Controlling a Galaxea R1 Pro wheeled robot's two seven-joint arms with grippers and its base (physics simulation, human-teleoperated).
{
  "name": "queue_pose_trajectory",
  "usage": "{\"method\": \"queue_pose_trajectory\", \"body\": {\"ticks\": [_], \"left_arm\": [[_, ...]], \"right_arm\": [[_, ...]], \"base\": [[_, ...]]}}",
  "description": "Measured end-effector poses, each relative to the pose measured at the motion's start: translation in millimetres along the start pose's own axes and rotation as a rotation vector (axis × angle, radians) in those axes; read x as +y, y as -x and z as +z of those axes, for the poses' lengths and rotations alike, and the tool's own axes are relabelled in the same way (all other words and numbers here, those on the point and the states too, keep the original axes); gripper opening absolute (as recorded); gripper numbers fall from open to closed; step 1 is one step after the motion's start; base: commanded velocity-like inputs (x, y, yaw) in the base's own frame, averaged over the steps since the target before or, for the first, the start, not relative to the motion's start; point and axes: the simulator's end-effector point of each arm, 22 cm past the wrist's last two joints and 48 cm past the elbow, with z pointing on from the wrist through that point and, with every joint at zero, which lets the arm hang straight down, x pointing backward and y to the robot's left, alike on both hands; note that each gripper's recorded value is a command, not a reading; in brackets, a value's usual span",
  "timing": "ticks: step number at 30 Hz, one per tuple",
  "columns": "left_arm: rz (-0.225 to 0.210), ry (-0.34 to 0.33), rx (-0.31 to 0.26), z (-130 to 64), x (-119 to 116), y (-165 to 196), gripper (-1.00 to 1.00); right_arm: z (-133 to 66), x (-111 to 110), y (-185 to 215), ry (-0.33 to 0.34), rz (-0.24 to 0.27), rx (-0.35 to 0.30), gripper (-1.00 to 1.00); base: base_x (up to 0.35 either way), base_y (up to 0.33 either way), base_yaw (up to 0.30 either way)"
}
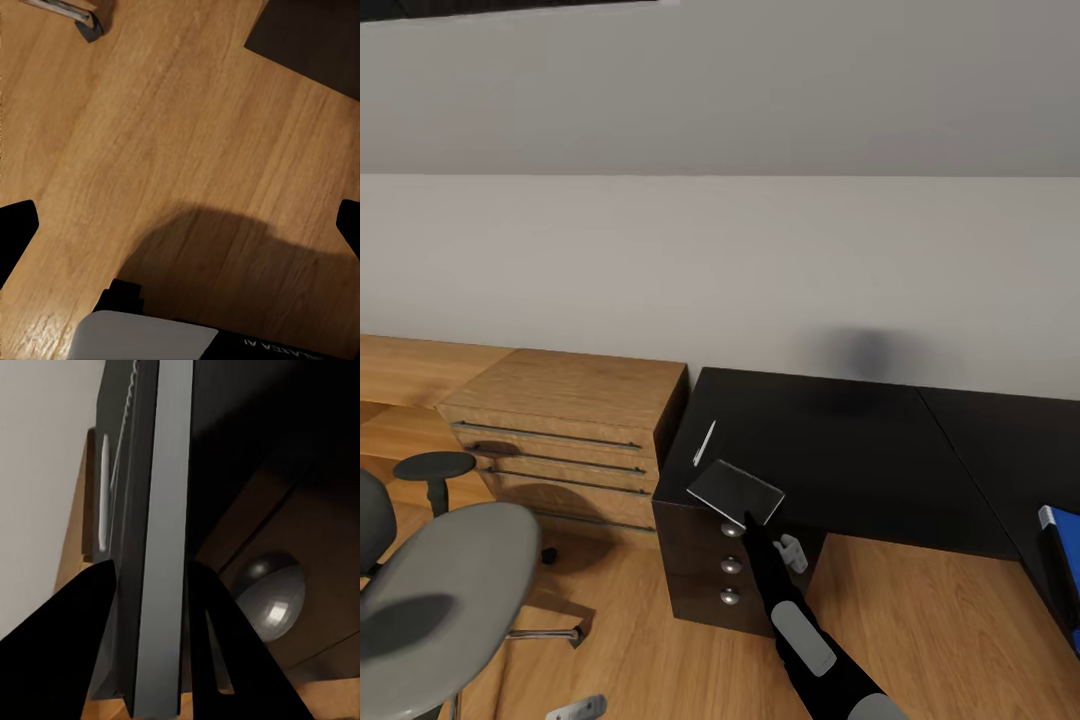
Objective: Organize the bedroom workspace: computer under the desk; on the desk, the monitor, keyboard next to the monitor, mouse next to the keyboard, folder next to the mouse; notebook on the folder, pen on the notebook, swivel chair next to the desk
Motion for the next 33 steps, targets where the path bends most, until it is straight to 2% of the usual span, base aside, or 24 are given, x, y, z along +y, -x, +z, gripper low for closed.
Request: {"method": "queue_pose_trajectory", "body": {"ticks": [6,18,27,33], "left_arm": [[0.000,0.001,0.000,-8.5,-0.4,4.2,1.00],[0.001,0.001,0.001,-25.3,-1.4,11.5,1.00],[0.004,0.001,0.010,-36.8,-2.4,12.3,1.00],[0.015,0.016,0.058,-34.8,3.8,-9.8,1.00]], "right_arm": [[-2.9,9.4,2.8,0.002,-0.001,0.000,-1.00],[-8.3,41.3,12.5,0.062,0.004,-0.008,-1.00],[-13.9,83.2,45.3,0.144,-0.001,-0.052,-1.00],[-17.8,86.6,79.0,0.162,-0.006,-0.096,-1.00]], "base": [[0.000,0.000,0.000],[0.000,0.000,0.000],[0.000,0.000,0.000],[0.000,0.000,0.000]]}}
